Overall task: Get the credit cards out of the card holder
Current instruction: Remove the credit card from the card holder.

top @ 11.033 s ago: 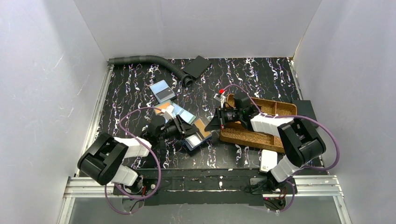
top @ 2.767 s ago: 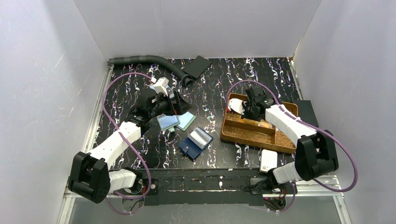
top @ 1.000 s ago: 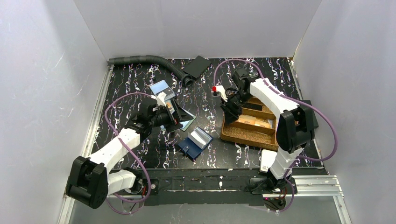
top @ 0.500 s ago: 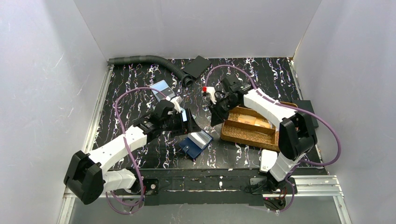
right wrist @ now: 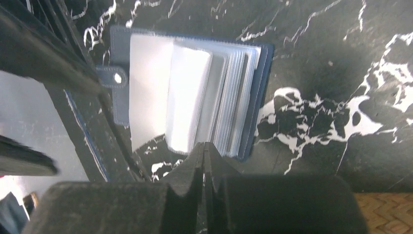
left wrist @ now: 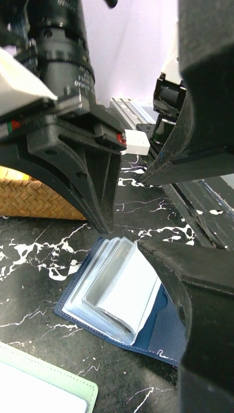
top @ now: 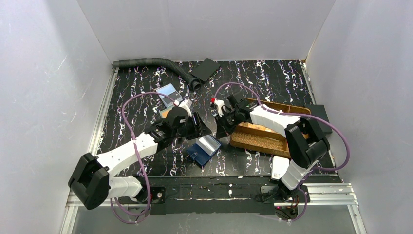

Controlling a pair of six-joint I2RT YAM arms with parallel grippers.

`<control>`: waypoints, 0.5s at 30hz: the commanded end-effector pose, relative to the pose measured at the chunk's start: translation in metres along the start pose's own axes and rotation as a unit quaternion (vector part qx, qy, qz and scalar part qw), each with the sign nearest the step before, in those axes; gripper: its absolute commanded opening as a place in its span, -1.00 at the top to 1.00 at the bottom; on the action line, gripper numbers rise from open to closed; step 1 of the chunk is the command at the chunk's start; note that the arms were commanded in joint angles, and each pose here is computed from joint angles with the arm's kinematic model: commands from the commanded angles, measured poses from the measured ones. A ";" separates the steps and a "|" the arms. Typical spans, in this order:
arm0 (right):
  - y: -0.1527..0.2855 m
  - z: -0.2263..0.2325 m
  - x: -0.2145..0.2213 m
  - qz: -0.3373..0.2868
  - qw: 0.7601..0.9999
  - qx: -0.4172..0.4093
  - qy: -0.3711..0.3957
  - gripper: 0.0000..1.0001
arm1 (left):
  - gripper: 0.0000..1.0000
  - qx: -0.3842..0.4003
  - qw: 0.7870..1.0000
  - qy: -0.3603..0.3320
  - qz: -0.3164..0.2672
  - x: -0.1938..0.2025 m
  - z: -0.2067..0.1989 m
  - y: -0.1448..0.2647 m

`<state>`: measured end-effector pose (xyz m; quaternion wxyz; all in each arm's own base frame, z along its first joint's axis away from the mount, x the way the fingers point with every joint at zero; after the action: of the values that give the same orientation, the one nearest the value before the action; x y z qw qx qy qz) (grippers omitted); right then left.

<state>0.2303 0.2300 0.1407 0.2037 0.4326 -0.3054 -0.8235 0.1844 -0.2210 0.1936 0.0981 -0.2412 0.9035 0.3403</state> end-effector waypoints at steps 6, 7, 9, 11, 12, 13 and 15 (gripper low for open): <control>-0.016 0.012 -0.012 -0.046 0.999 -0.012 -0.007 0.87 | 0.20 -0.049 0.998 0.031 -0.024 0.013 0.022 -0.020; -0.017 0.013 -0.011 -0.048 0.999 -0.015 -0.010 0.87 | 0.21 -0.054 0.998 0.033 -0.021 0.014 0.024 -0.022; -0.019 0.012 -0.009 -0.047 0.999 -0.013 -0.021 0.87 | 0.25 -0.067 0.997 0.036 -0.014 0.018 0.030 -0.025; -0.023 0.011 -0.007 -0.042 0.999 -0.011 -0.030 0.86 | 0.33 -0.080 0.996 0.045 -0.009 0.022 0.038 -0.027; -0.025 0.010 -0.006 -0.040 0.999 -0.015 -0.034 0.87 | 0.38 -0.087 0.995 0.049 -0.008 0.024 0.042 -0.028; -0.027 0.011 -0.005 -0.037 0.998 -0.020 -0.036 0.87 | 0.42 -0.094 0.994 0.051 -0.009 0.026 0.046 -0.027; -0.031 0.015 -0.004 -0.031 0.998 -0.028 -0.037 0.87 | 0.48 -0.104 0.993 0.057 -0.010 0.029 0.052 -0.026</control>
<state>0.2201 0.2494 0.1299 0.1777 0.4091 -0.2957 -0.8448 0.1777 -0.2215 0.1407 0.0370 -0.2600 0.8792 0.3976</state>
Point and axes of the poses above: each gripper's point midway between its finger pads, its own y axis back along the fingers, its own z axis along the line the jaws close on, x = y × z, the point moved 9 cm from there along y, back along the fingers, and after that the axes turned 8 degrees about y, right-handed, at the moved point
